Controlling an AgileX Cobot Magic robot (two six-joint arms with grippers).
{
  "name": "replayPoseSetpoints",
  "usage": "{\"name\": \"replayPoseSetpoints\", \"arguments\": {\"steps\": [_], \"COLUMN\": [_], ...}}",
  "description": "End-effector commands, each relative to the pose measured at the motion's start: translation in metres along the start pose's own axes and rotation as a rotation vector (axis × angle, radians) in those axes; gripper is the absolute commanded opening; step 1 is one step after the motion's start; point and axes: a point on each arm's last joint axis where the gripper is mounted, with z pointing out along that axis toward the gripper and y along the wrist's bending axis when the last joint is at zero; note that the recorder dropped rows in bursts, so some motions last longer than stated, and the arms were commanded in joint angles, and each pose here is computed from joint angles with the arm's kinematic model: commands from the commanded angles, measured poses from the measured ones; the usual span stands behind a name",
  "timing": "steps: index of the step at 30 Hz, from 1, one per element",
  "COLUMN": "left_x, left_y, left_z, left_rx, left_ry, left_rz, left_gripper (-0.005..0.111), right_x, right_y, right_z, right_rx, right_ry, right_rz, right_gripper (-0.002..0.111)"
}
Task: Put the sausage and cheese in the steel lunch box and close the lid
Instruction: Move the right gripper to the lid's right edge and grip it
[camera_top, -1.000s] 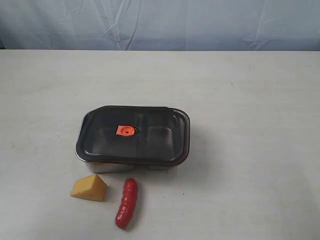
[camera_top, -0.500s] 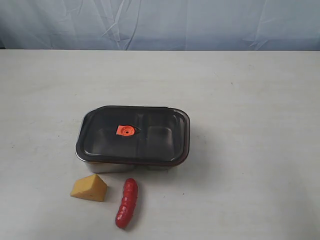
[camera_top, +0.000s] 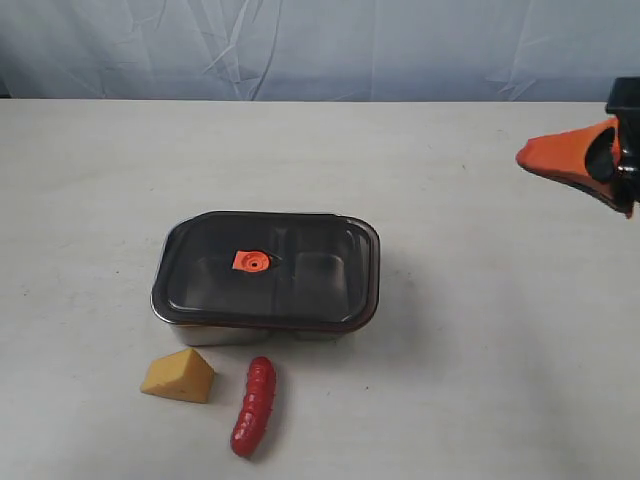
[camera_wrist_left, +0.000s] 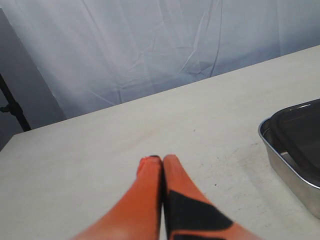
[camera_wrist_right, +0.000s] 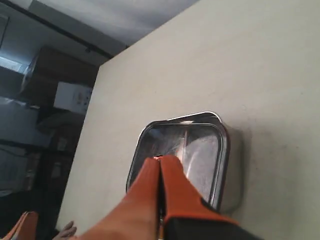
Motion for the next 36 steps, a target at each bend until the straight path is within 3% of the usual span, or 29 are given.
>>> {"name": "replayPoseSetpoints", "arguments": {"steps": [1, 4, 7, 12, 17, 28, 36], "left_x": [0.000, 0.000, 0.000, 0.000, 0.000, 0.000, 0.000], "left_y": [0.000, 0.000, 0.000, 0.000, 0.000, 0.000, 0.000], "left_z": [0.000, 0.000, 0.000, 0.000, 0.000, 0.000, 0.000], "left_rx": [0.005, 0.005, 0.005, 0.005, 0.005, 0.005, 0.005], "left_ry": [-0.013, -0.013, -0.013, -0.013, -0.013, -0.013, -0.013], "left_rz": [-0.007, -0.007, -0.007, -0.007, -0.007, -0.007, -0.007], "left_gripper": [0.000, 0.000, 0.000, 0.000, 0.000, 0.000, 0.000], "right_x": [-0.017, -0.013, -0.003, 0.022, 0.034, 0.031, 0.031], "right_y": [-0.049, -0.086, -0.109, -0.116, -0.120, -0.106, -0.106], "right_z": [0.045, 0.070, 0.086, 0.119, 0.146, 0.179, 0.181], "right_rx": [-0.152, -0.205, -0.198, -0.222, -0.145, -0.125, -0.109], "right_ry": [0.128, 0.138, 0.150, 0.226, 0.304, 0.346, 0.347], "right_rz": [0.103, 0.201, 0.252, 0.231, 0.157, 0.042, 0.061], "right_gripper": [0.007, 0.040, 0.061, 0.058, 0.058, 0.058, 0.058]}}
